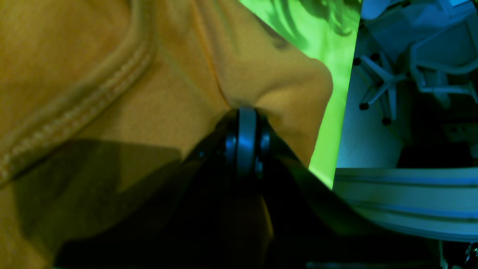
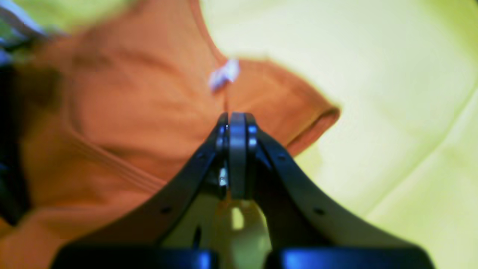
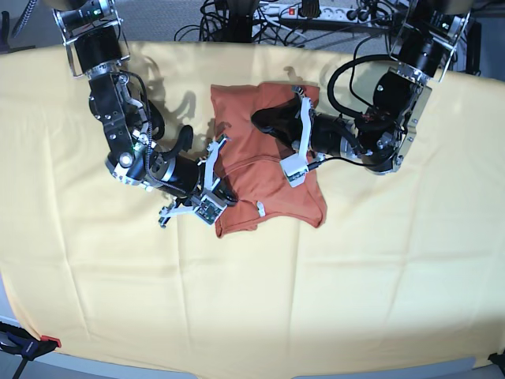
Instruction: Fold the T-shirt properly
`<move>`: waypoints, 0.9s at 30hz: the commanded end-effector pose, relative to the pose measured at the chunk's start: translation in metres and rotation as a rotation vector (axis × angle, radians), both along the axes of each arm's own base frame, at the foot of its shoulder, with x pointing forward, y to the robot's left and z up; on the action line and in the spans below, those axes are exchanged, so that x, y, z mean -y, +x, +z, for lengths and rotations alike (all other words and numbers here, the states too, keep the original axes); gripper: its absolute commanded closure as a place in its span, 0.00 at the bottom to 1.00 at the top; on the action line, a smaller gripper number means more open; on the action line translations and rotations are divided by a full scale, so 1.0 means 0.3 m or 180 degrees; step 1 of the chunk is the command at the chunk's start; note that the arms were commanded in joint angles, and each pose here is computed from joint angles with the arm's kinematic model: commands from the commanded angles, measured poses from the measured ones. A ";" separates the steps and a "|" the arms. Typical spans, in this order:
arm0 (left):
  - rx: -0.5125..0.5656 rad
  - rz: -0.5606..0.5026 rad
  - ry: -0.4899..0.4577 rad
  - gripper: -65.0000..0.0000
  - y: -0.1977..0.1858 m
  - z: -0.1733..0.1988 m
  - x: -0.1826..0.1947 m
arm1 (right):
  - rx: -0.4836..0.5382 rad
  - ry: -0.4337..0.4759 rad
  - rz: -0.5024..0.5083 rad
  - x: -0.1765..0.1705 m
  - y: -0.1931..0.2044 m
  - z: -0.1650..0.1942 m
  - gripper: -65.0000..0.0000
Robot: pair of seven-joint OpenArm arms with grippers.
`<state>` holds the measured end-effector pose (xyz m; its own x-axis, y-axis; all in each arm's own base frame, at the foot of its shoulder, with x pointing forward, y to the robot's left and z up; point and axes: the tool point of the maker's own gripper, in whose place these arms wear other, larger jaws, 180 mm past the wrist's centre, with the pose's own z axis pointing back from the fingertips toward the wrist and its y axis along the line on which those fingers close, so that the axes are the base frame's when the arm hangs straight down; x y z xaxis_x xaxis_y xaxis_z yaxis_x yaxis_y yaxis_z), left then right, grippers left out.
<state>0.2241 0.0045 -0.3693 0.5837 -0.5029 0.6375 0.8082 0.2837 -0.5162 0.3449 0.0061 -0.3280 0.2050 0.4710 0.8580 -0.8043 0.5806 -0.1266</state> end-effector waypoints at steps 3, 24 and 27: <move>0.0072 -0.0137 0.0390 1.00 -0.010 -0.051 -0.051 | 0.0099 0.0169 -0.0010 -0.021 0.061 0.047 1.00; 0.0041 0.0045 0.0003 1.00 0.089 0.123 -0.169 | 0.0305 0.0041 -0.0939 0.109 0.255 0.155 1.00; 0.0029 0.0019 -0.0158 1.00 0.111 0.187 -0.166 | 0.0284 0.0243 -0.0901 0.106 0.241 0.233 1.00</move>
<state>0.2463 0.0556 -0.3289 0.6037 -0.4949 0.6250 0.7910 0.2742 -0.5469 0.4073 -0.0250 -0.2816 0.3013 0.3637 0.8814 -0.6088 0.7848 -0.1157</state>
